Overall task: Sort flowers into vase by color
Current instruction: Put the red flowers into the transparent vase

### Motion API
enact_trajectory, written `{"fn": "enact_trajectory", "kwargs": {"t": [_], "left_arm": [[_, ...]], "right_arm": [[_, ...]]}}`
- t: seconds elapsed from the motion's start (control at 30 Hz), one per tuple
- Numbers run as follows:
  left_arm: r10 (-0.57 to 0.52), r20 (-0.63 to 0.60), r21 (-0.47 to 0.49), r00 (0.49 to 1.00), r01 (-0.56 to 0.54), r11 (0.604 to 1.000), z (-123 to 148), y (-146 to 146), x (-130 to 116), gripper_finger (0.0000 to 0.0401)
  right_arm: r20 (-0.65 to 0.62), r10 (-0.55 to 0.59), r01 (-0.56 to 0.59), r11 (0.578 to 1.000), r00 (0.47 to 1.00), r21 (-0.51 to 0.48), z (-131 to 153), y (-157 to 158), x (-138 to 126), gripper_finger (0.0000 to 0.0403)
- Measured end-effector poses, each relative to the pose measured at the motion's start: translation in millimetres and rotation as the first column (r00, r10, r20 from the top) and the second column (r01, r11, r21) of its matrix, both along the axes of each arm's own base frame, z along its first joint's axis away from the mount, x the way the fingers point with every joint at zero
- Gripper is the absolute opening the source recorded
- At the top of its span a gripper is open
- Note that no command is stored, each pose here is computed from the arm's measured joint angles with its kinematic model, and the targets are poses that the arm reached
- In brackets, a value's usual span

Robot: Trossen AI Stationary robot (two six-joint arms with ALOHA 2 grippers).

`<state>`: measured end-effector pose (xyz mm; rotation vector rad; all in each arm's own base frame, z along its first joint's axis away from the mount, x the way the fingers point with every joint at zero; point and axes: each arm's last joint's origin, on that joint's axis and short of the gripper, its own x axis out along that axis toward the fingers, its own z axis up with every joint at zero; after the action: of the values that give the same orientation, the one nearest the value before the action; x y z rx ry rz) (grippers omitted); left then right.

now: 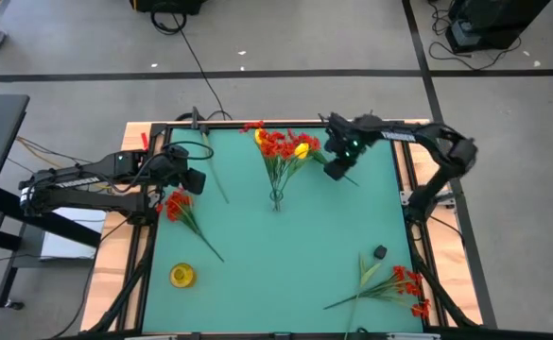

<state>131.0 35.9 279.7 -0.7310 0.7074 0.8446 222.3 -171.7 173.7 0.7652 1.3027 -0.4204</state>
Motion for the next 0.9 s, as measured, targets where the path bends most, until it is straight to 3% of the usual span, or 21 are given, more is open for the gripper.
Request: {"fn": "enact_trajectory", "kwargs": {"t": [0.13, 0.3, 0.57, 0.73, 0.9], "left_arm": [[-0.014, -0.006, 0.009, 1.0, 0.014, 1.0, 0.1, 0.0, 0.0, 0.0172], [0.005, 0.001, 0.009, 1.0, -0.005, 1.0, 0.2, 0.3, 0.0, 0.0172], [0.021, 0.037, 0.013, 0.999, -0.022, 1.0, 2.0, 1.0, 2.4, 0.0172], [0.023, 0.077, 0.018, 0.997, -0.024, 1.0, 4.3, 1.6, 5.3, 0.0172], [0.025, 0.102, -0.001, 0.994, -0.025, 1.0, 5.3, 1.4, 6.7, 0.0172]], "right_arm": [[-0.031, -0.048, 0.048, 0.999, 0.998, -0.013, -2.9, 24.9, -14.1, 0.0049], [-0.036, -0.017, 0.014, 0.998, 0.999, -0.061, 1.1, 41.2, -21.5, 0.0131], [0.083, 0.036, -0.017, 0.976, 0.996, -0.219, 3.3, 30.0, -4.2, 0.0265], [0.0, 0.079, -0.077, 0.968, 0.997, -0.24, -13.6, 20.7, 13.3, 0.0278], [-0.106, 0.055, -0.079, 0.966, 0.993, -0.244, -33.6, 11.9, 21.2, 0.0237]]}}
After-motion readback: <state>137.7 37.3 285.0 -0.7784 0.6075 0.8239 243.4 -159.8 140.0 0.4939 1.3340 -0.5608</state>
